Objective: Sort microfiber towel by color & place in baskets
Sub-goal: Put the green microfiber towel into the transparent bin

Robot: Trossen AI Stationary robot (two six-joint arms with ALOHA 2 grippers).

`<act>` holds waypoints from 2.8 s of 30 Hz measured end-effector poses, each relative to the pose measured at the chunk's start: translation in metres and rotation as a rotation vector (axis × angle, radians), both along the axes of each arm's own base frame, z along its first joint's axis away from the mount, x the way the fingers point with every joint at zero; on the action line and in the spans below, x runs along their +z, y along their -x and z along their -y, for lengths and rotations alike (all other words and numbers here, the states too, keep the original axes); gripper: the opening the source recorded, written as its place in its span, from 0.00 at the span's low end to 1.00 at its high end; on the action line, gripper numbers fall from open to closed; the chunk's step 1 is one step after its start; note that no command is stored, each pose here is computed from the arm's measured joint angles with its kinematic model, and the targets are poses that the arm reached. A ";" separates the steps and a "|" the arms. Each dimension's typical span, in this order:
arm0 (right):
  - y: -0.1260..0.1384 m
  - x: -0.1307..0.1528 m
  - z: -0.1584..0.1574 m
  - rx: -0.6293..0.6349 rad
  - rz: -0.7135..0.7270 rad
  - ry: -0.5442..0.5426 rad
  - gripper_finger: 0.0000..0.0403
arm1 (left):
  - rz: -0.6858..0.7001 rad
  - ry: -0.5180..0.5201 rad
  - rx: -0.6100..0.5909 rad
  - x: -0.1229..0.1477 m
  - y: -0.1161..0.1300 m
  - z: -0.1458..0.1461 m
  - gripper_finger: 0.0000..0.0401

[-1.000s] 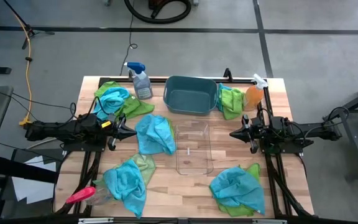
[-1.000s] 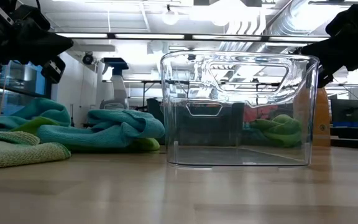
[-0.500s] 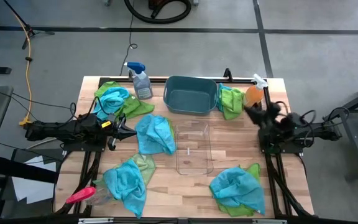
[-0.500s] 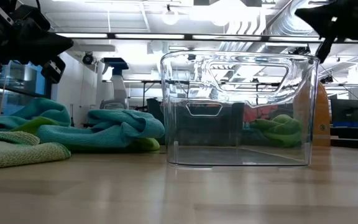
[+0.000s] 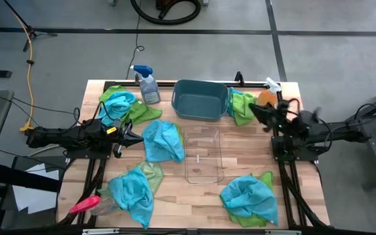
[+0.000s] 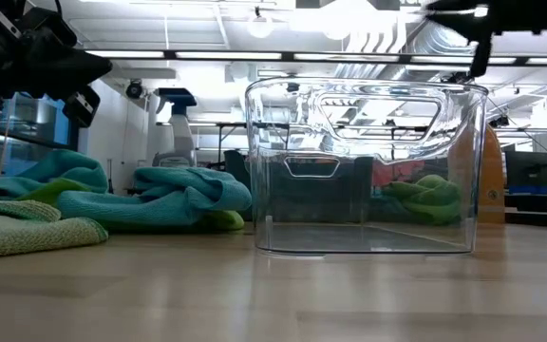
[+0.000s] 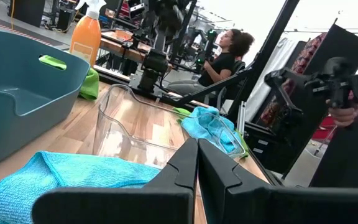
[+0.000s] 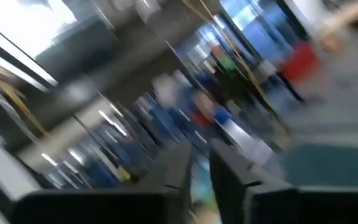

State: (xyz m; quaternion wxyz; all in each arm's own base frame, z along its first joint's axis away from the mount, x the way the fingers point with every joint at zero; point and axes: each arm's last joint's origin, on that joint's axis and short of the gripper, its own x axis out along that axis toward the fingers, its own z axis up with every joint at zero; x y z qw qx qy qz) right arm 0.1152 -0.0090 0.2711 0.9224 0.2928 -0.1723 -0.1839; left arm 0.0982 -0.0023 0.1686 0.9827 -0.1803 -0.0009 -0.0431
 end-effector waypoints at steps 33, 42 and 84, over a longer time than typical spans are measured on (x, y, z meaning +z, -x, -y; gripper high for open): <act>-0.074 -0.090 0.062 -0.800 -1.121 -0.684 0.62 | 0.000 0.000 0.000 0.000 0.000 0.000 0.00; -0.081 -0.106 0.072 -0.824 -1.192 -0.665 0.59 | 0.000 0.000 0.000 0.000 0.000 0.000 0.00; -0.057 0.066 0.028 -0.239 -0.238 -0.028 0.00 | 0.000 0.000 0.000 0.000 0.000 0.000 0.00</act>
